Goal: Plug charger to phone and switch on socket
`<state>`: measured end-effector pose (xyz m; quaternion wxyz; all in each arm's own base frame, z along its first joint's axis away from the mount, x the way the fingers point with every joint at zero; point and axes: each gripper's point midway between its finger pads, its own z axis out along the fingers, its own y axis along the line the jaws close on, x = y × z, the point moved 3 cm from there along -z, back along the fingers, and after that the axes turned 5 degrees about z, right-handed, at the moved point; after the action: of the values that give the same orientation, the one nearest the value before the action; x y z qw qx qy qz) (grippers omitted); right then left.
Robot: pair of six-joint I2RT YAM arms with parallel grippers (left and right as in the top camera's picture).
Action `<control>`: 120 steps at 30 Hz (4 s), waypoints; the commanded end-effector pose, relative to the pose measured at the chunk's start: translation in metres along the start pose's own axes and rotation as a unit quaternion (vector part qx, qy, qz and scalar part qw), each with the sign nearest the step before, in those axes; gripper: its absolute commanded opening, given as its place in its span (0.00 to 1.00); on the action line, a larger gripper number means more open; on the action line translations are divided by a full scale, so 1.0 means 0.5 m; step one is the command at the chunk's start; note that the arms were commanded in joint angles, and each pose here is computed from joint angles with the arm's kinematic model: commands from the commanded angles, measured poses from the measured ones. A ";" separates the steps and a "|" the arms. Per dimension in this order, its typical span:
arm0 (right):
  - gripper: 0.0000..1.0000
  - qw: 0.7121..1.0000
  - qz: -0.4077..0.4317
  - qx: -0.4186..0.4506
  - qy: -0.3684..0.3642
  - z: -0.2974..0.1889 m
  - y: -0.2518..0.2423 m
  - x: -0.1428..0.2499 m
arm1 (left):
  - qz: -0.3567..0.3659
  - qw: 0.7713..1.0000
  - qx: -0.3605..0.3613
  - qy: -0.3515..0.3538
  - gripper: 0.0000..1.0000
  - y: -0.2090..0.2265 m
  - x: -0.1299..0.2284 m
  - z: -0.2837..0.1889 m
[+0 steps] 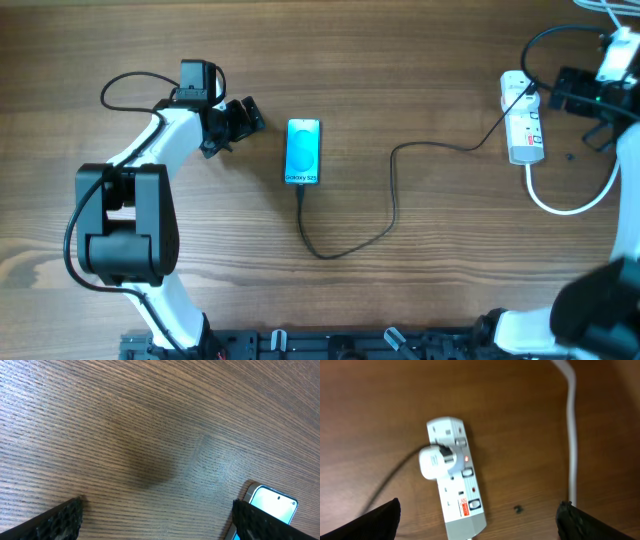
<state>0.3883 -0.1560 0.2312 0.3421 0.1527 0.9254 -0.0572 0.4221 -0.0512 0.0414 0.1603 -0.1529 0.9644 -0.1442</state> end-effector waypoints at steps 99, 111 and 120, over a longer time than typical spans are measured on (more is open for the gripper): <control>1.00 0.932 -0.139 -0.160 -0.295 -0.058 0.230 0.406 | -0.016 0.999 -0.027 0.029 1.00 0.038 0.034 0.036; 1.00 0.960 -0.152 -0.156 -0.176 -0.008 0.214 0.515 | -0.016 0.999 -0.027 0.028 1.00 0.038 0.034 0.036; 1.00 0.959 -0.140 -0.119 -0.217 -0.025 0.195 0.483 | -0.016 0.999 -0.027 0.028 1.00 0.038 0.034 0.036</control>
<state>0.2373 0.0002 0.0769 0.5258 -0.0407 0.8495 -0.0142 0.4228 -0.0507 0.0415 0.1626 -0.1530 0.9642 -0.1428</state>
